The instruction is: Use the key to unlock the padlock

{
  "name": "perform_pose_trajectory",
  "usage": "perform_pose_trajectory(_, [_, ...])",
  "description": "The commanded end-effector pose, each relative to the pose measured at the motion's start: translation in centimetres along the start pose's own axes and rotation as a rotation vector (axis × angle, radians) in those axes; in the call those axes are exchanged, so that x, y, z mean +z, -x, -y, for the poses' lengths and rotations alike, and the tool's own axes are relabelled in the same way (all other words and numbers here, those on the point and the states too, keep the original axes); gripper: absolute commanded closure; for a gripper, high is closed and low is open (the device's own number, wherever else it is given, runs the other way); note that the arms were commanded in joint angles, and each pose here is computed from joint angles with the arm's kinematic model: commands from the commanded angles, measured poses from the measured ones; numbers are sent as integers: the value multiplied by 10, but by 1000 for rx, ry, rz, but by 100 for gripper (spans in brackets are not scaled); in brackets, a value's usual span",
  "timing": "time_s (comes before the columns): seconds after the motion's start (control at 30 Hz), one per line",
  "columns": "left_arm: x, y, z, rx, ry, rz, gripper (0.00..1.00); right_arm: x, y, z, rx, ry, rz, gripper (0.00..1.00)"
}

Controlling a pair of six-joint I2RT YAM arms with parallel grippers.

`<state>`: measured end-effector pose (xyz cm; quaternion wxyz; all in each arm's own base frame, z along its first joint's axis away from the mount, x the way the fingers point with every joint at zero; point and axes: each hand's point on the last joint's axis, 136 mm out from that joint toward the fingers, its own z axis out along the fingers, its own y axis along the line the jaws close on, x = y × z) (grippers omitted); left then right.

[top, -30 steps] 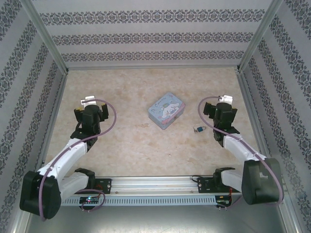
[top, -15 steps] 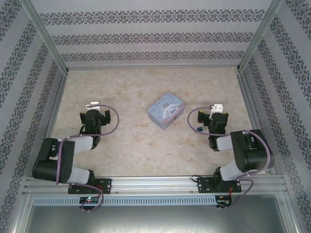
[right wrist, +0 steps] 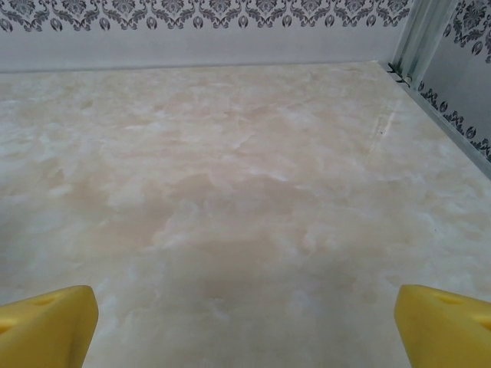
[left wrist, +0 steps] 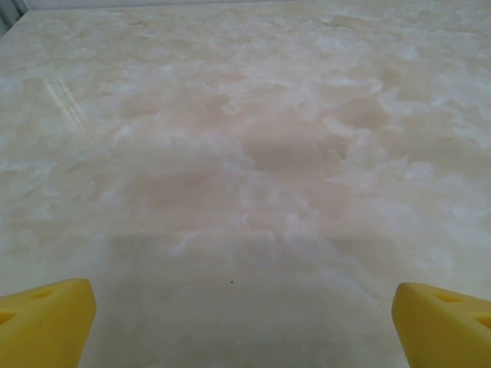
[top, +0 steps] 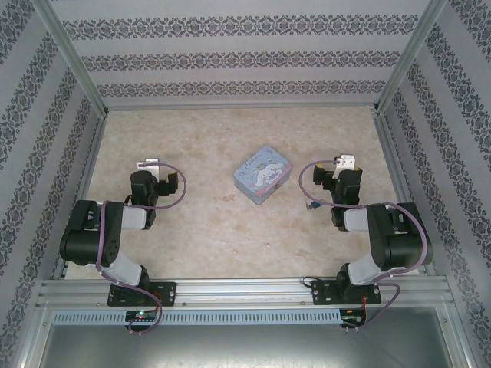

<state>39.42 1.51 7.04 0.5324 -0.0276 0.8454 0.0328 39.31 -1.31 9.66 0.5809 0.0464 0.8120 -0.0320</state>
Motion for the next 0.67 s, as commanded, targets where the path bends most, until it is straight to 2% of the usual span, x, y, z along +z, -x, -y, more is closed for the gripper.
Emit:
perform_pose_trajectory(0.0, [1, 12, 3, -9, -24, 32, 1, -1, 11, -4, -5, 10, 32, 2])
perform_pose_trajectory(0.33, [1, 12, 3, -6, -24, 34, 0, -1, 11, -6, -9, 13, 29, 2])
perform_pose_trajectory(0.43, [0, 11, 3, -4, -21, 32, 0, 2, 10, -14, -10, 84, 16, 2])
perform_pose_trajectory(0.63, [0, 13, 3, -3, -20, 40, 0, 0, 10, -15, -16, 94, 21, 2])
